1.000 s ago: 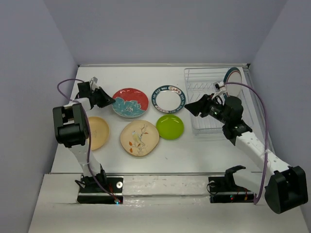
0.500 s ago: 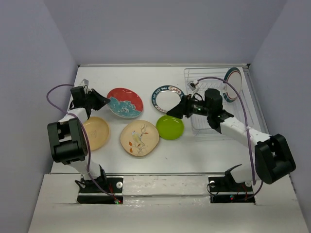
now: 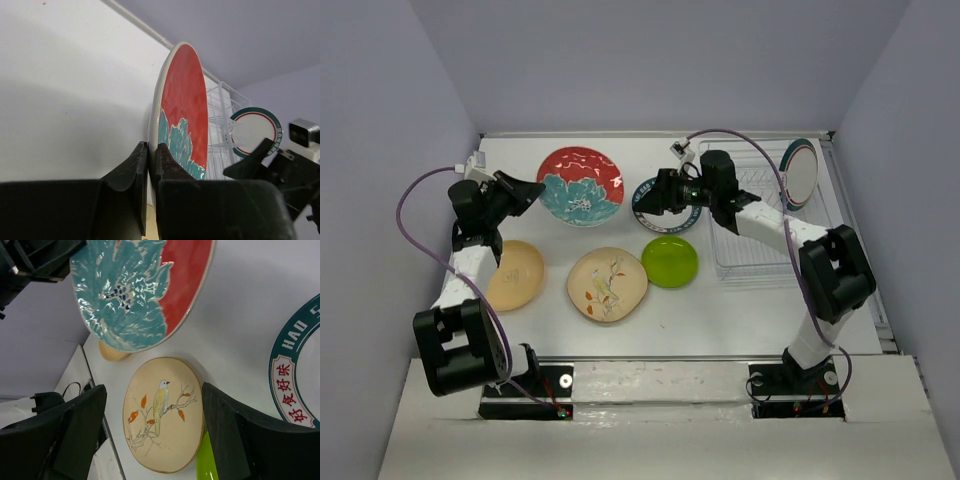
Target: Load the plates into the dish rack
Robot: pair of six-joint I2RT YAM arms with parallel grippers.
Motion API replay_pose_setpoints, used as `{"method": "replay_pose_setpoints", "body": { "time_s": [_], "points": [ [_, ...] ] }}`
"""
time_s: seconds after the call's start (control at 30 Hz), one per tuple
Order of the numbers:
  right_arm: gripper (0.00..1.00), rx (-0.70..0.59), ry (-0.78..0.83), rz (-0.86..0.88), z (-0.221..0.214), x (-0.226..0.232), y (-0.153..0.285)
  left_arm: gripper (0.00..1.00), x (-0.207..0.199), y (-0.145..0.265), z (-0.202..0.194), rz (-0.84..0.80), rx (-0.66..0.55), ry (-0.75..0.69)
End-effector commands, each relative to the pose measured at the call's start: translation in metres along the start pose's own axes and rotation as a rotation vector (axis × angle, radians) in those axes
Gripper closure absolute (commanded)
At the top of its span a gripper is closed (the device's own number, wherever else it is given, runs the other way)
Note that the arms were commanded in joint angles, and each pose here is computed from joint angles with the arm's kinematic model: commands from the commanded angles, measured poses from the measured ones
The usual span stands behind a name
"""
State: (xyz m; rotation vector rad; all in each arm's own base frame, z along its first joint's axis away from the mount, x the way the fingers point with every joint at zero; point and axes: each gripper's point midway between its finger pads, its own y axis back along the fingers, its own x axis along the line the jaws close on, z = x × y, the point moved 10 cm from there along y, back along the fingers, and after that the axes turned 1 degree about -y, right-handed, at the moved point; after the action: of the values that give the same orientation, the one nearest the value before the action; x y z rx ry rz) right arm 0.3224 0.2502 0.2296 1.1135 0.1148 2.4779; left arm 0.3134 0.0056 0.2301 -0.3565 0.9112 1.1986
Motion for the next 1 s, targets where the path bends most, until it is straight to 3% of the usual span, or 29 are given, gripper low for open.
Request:
{"method": "replay_pose_setpoints", "body": {
  "time_s": [0.0, 0.43, 0.53, 0.57, 0.63, 0.67, 0.77, 0.8, 0.87, 0.9, 0.97],
  "points": [
    [0.18, -0.018, 0.043, 0.009, 0.024, 0.007, -0.009, 0.94, -0.068, 0.03, 0.022, -0.304, -0.109, -0.099],
    [0.18, 0.02, 0.074, 0.119, 0.04, 0.007, -0.027, 0.94, -0.108, 0.052, -0.011, -0.509, -0.019, -0.133],
    [0.38, -0.005, 0.042, 0.163, 0.043, 0.004, -0.021, 0.94, -0.108, 0.055, -0.018, -0.525, -0.001, -0.152],
    [0.62, -0.036, 0.073, 0.218, 0.045, 0.01, -0.019, 0.94, -0.107, 0.056, -0.02, -0.527, 0.001, -0.154],
    [0.88, -0.055, 0.033, 0.234, 0.04, 0.002, -0.01, 0.94, -0.107, 0.061, -0.024, -0.531, -0.001, -0.165],
    [0.93, -0.065, 0.0, 0.251, 0.042, 0.004, -0.004, 0.89, -0.106, 0.061, -0.025, -0.533, 0.003, -0.169],
    [0.93, -0.107, -0.02, 0.256, 0.05, 0.0, 0.016, 0.55, -0.103, 0.063, -0.031, -0.538, 0.015, -0.188],
    [0.93, -0.123, -0.024, 0.247, 0.054, -0.001, 0.023, 0.34, -0.101, 0.062, -0.033, -0.532, 0.019, -0.191],
    [0.93, -0.186, -0.033, 0.201, 0.068, -0.012, 0.047, 0.18, -0.095, 0.062, -0.039, -0.51, 0.045, -0.187],
    [0.93, -0.249, -0.037, 0.158, 0.079, -0.016, 0.072, 0.01, -0.093, 0.062, -0.041, -0.505, 0.051, -0.204],
    [0.93, -0.318, -0.03, 0.095, 0.088, -0.021, 0.098, 0.01, -0.094, 0.065, -0.044, -0.498, 0.062, -0.219]
  ]
}}
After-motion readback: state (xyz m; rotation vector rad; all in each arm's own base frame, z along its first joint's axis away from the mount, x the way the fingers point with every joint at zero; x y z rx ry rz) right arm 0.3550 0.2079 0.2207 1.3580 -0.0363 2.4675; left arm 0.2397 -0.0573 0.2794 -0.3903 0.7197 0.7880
